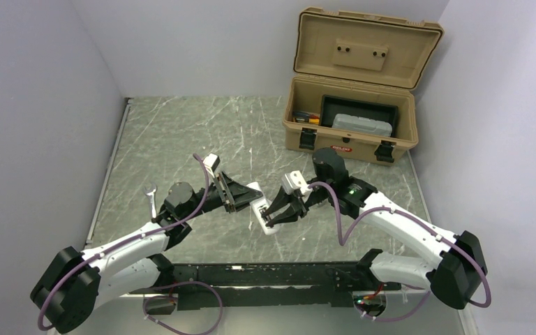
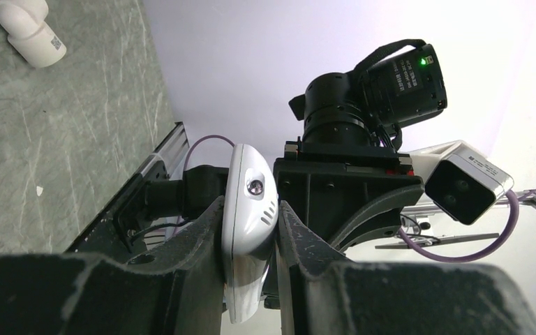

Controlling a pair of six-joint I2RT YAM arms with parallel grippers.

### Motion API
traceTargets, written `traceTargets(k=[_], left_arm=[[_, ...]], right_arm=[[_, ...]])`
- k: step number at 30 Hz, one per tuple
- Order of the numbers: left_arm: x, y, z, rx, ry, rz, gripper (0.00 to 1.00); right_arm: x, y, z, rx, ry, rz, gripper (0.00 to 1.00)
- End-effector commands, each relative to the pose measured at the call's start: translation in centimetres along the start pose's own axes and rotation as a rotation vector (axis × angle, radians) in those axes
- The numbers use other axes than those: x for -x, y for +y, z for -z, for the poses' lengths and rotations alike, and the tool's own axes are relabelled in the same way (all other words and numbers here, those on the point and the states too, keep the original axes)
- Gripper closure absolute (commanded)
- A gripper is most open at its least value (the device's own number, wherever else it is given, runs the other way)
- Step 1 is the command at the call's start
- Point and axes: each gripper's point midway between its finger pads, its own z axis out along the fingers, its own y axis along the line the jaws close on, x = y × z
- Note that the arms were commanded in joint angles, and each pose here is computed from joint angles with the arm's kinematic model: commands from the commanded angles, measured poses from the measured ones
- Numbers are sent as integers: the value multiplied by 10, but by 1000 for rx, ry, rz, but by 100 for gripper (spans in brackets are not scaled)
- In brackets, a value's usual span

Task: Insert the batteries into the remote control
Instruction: Load the battery into the remote control.

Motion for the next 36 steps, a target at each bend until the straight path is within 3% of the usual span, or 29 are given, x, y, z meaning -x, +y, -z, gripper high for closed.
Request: traceTargets(k=[1,14,29,36], left_arm=[[-14,-88,13,-287,63,-36,100],[-13,-97,14,-307,65,-37,100],[-8,-104,15,-310,46,-59,100],[-8,-102,12,-303,49,-65,100]], right_arm=[[-25,-15,4,-86,83,-35,71],[-34,-11,4,-85,88,-77,83],[-38,4,5,-99,70,-131,84],[-32,3,3,-80,57,-126,67]])
